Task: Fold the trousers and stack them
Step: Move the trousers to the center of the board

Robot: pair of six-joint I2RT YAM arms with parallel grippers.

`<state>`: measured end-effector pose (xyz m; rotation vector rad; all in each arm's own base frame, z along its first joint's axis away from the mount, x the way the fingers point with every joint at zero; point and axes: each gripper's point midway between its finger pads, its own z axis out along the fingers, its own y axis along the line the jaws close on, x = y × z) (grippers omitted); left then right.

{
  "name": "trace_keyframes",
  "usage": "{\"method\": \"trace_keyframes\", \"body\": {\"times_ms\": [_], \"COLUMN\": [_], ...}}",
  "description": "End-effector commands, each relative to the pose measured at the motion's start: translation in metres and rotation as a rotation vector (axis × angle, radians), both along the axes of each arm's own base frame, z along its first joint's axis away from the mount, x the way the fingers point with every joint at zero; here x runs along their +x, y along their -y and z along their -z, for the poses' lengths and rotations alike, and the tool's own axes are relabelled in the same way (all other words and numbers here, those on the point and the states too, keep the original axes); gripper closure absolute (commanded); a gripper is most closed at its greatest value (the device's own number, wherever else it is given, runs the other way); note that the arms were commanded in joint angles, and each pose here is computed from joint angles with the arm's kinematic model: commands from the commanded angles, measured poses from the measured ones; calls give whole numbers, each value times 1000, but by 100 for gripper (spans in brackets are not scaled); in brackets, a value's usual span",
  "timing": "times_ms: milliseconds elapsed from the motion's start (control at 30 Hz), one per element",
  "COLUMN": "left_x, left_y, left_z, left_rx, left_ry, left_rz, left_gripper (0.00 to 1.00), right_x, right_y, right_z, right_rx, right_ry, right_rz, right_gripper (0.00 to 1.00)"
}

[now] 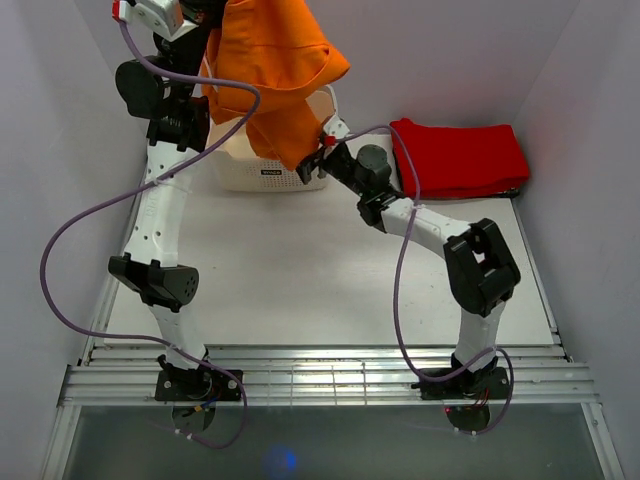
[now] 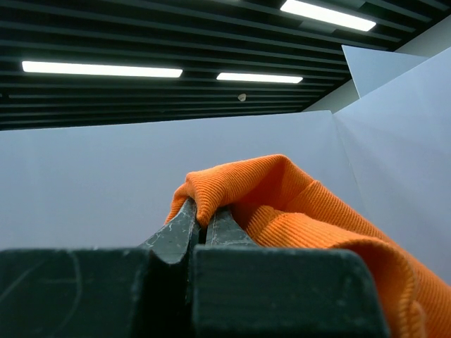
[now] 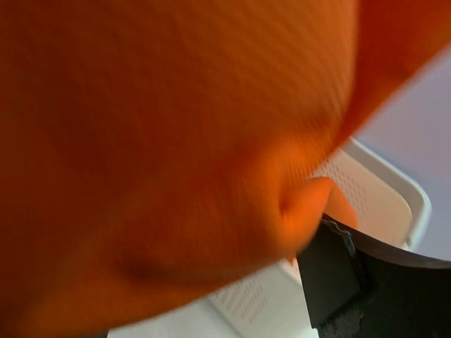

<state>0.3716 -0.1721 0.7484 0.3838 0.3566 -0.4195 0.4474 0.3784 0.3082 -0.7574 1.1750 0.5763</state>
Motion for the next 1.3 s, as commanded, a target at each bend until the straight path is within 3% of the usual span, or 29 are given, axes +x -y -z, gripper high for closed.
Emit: {"method": "trace_keyframes", "body": {"times_ms": [0,100,167,200,267,400,567,633,667,733,767,867,1100,1267], "left_x": [-45,-49,-49,-59,-61,-83,-120,-117,-136,-140,-127,-149,-147,-142], "left_y": [-18,-18,-16,-18,-12,-12,-15,-11,-16,-17,-14,-23,-52,-72], "left_z": [-30,-32,-28,-32,-26,-27,-28,-12,-14,2,13,26,48,56], "left_rx": [-74,-80,-78,-79,-57,-34,-4,20,25,35,45,65,4,-38], "left_ry": [107,98,77,80,53,37,16,-33,-15,-53,-84,-68,-106,-125], "left_rz": [3,21,43,53,87,128,175,186,186,179,170,114,-70,-193], "left_gripper": [100,100,100,100,100,100,100,100,100,100,100,100,100,100], "right_x": [-17,-11,16,25,58,97,112,102,108,104,101,96,12,-49], "right_y": [-45,-66,-70,-68,-68,-58,-30,0,14,54,57,107,168,192], "right_z": [-69,-83,-68,-91,-70,-94,-131,-163,-163,-200,-207,-249,-359,-411], "right_rx": [109,138,160,212,212,299,400,476,480,550,567,637,808,860], "right_ry": [233,282,240,260,207,249,356,404,400,447,454,512,658,737], "right_rz": [-56,-42,55,96,217,348,445,489,519,587,587,626,512,441], "right_gripper": [10,10,10,10,10,8,0,0,0,4,4,5,8,10]}}
